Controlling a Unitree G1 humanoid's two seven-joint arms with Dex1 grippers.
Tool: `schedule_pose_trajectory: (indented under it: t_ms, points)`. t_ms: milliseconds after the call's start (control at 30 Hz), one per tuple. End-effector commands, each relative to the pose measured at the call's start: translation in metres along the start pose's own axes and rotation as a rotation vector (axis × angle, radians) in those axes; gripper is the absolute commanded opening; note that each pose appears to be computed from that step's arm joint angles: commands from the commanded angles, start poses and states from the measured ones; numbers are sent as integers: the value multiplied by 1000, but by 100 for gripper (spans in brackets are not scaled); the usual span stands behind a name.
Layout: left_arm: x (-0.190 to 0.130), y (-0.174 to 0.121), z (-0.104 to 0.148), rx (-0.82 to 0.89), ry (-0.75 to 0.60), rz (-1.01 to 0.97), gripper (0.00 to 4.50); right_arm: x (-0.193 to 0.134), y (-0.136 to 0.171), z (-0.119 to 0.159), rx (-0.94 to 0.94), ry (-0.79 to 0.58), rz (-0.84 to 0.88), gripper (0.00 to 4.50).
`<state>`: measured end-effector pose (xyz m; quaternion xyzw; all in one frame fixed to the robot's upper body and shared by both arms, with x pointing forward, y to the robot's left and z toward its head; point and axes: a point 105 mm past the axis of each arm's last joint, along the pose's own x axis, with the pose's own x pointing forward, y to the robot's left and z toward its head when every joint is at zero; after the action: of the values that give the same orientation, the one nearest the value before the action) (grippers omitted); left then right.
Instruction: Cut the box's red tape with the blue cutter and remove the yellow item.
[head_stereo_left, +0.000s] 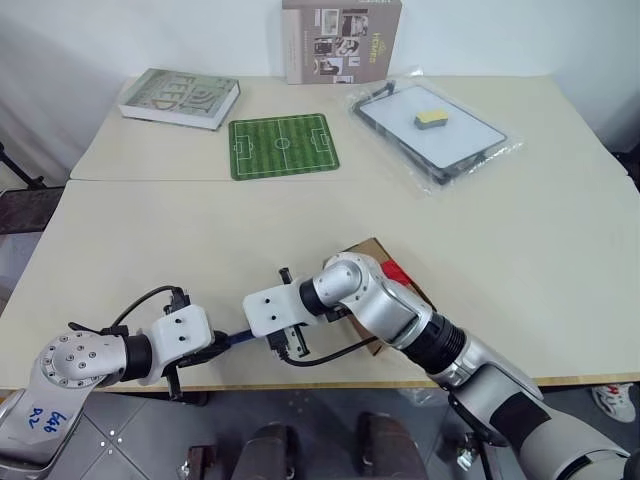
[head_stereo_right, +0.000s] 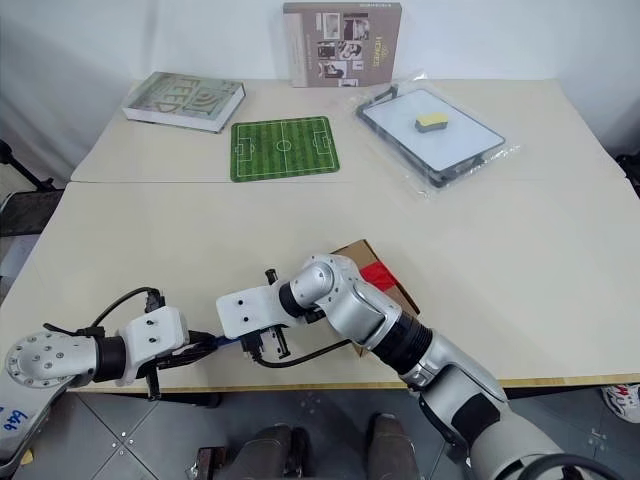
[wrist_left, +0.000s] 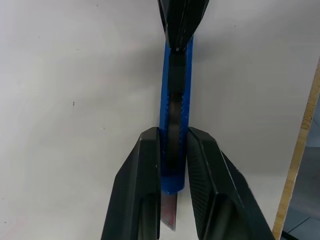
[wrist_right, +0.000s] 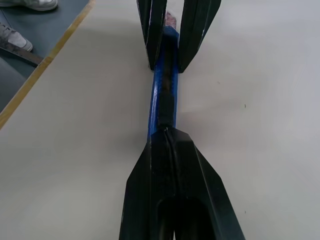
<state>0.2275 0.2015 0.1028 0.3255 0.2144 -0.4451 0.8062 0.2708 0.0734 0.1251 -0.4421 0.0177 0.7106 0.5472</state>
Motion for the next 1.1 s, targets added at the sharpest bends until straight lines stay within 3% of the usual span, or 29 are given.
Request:
schedule_pose_trajectory:
  t_ms: [33,367,667,800,933,1100]
  points:
    - [9,-12,-11,-43,28,-47,43,7,4,13,-34,-35,35,4]
    - [11,-7,-10,-48,19,-27,43,5,-5,17,5,-64,-1,4]
    - [7,19,-8,17,-42,117,43,-71,-30,13,252,-180,-158,4]
    - [9,43,1,79,-130,251,43,-105,-46,-2,475,-196,-274,90]
    - [8,62,33,188,-356,387,43,-127,-47,-12,690,-218,-275,230]
    - [9,71,54,274,-506,467,43,-137,-57,-7,894,-250,-268,405]
